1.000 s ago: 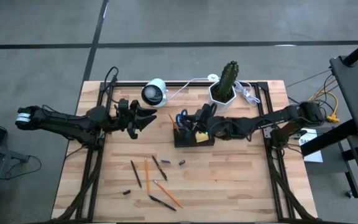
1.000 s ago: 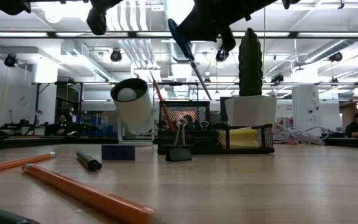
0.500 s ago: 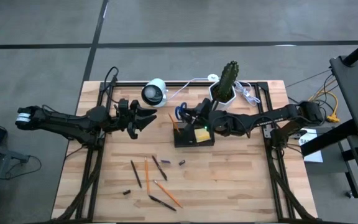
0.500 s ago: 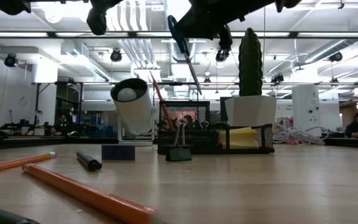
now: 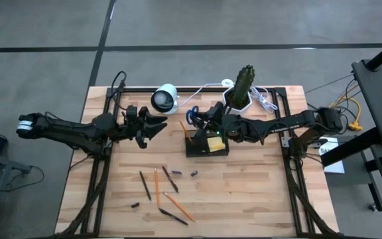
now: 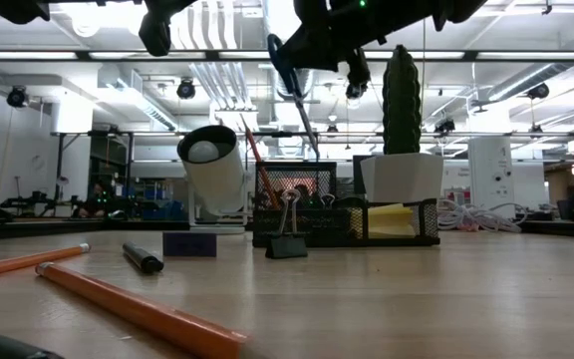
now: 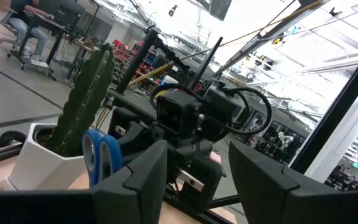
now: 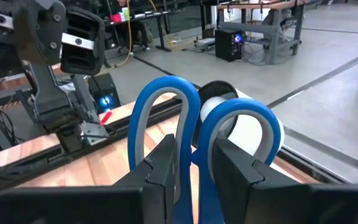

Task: Pick and place office supplies into organizer
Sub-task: Put the blue scissor into the black desk organizer

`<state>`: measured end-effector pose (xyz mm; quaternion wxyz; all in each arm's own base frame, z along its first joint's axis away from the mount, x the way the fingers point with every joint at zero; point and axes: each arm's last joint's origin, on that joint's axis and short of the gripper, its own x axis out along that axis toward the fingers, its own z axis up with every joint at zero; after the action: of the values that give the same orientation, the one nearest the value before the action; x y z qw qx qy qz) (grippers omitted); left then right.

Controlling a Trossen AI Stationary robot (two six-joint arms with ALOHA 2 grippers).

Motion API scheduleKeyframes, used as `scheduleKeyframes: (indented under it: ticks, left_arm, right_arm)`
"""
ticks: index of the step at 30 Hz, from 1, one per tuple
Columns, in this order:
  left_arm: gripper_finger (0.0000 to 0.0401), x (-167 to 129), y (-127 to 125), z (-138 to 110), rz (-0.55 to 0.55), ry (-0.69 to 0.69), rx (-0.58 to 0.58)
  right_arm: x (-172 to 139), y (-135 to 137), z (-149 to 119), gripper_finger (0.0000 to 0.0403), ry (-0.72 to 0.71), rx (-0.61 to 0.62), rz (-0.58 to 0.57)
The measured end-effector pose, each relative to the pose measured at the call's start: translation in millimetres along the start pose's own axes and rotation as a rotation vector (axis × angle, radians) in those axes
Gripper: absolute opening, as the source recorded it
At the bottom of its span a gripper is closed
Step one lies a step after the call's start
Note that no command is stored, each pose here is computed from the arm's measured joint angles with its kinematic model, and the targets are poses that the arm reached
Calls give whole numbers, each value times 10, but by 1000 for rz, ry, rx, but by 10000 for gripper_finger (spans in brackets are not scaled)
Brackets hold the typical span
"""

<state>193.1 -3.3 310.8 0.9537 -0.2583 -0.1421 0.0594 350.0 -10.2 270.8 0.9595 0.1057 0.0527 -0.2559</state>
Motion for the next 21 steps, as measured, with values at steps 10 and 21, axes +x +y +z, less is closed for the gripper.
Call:
scheduleKeyframes:
  ticks: [10,21]
  left_arm:
    - [157,0,1,1,0,-1,0]
    - [157,0,0,1,0,-1,0]
  right_arm:
    - [35,-69,-51,70,10,1,0]
    - [149,-122,-100,70,20,12,74]
